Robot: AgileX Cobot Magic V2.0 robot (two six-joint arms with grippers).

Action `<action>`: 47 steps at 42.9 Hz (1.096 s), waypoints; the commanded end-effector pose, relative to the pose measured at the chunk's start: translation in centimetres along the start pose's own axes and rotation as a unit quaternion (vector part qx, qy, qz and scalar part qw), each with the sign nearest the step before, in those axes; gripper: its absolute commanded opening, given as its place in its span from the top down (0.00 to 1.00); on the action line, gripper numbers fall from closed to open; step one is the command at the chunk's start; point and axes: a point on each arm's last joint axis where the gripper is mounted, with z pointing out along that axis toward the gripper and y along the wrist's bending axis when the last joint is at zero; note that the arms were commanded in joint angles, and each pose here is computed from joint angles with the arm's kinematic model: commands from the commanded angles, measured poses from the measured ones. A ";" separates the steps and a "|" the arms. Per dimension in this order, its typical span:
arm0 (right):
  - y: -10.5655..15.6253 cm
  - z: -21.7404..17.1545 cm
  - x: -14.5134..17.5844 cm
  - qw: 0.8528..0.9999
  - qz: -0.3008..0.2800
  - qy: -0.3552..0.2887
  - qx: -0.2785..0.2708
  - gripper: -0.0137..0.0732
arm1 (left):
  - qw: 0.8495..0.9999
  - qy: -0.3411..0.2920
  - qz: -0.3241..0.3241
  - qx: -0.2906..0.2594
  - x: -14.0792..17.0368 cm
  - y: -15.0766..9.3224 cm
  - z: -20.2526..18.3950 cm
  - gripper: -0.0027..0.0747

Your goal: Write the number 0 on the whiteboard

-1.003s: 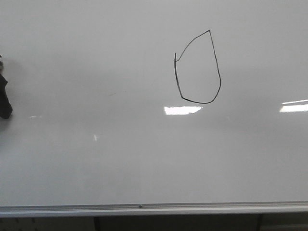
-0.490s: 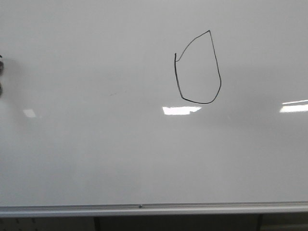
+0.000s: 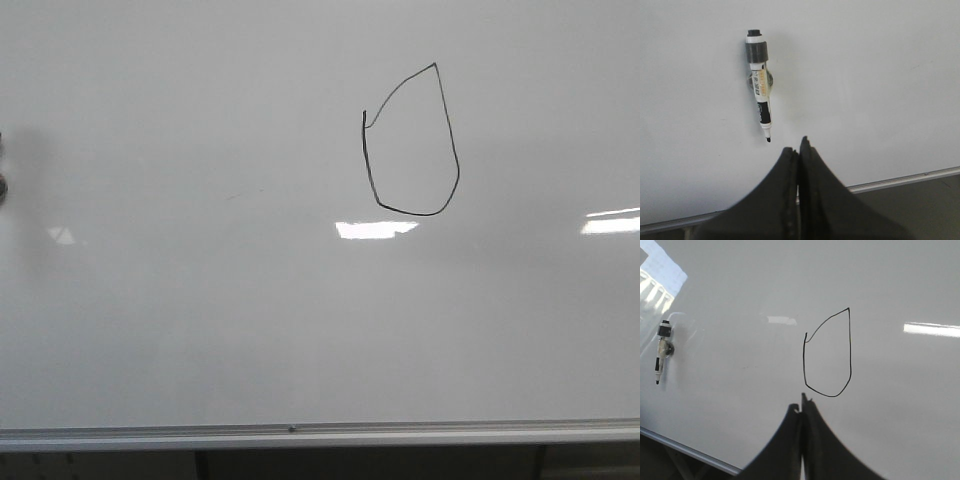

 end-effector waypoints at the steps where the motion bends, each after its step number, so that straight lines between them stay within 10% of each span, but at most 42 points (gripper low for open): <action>1: -0.1 -0.1 -1.1 1.000 0.002 -0.025 0.014 0.92 | 0.997 -0.081 -0.006 -0.006 0.0 -0.4 -2.0 0.99; 34: -0.1 -0.1 -1.1 1.000 0.002 -0.025 0.014 0.92 | 0.990 -0.141 0.001 -0.004 1.7 -1.1 -4.7 0.99; 47: -0.1 -0.1 -1.1 1.000 0.002 -0.022 0.011 0.92 | 0.964 -0.253 -0.021 -0.075 6.0 -0.1 -6.1 0.99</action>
